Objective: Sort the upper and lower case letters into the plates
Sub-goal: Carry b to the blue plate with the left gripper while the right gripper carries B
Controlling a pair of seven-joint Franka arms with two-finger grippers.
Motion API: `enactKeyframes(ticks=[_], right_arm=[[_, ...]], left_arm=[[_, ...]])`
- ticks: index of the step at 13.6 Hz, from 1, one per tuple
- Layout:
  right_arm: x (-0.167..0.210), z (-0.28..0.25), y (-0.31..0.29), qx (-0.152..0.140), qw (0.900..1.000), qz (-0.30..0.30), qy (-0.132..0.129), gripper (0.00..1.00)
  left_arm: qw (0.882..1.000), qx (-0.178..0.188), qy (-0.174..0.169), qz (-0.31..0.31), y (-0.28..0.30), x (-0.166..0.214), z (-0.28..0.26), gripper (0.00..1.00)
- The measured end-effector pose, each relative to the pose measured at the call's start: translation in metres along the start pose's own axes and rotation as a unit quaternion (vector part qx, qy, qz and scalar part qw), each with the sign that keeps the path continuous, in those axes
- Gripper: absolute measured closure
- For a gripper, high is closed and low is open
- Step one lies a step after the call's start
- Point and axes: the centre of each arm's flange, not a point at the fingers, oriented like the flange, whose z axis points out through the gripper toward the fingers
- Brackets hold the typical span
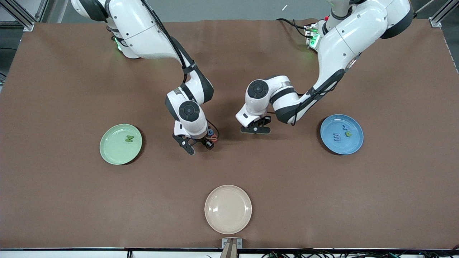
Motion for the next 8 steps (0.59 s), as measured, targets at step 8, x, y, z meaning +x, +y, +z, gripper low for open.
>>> enactKeyframes(ticks=[8], right_arm=[[0.001,-0.005,-0.005,0.010,1.000,0.001,0.002,0.65]], left_arm=[[0.998,-0.006,-0.016,-0.066,-0.135,0.048,-0.112,0.71]])
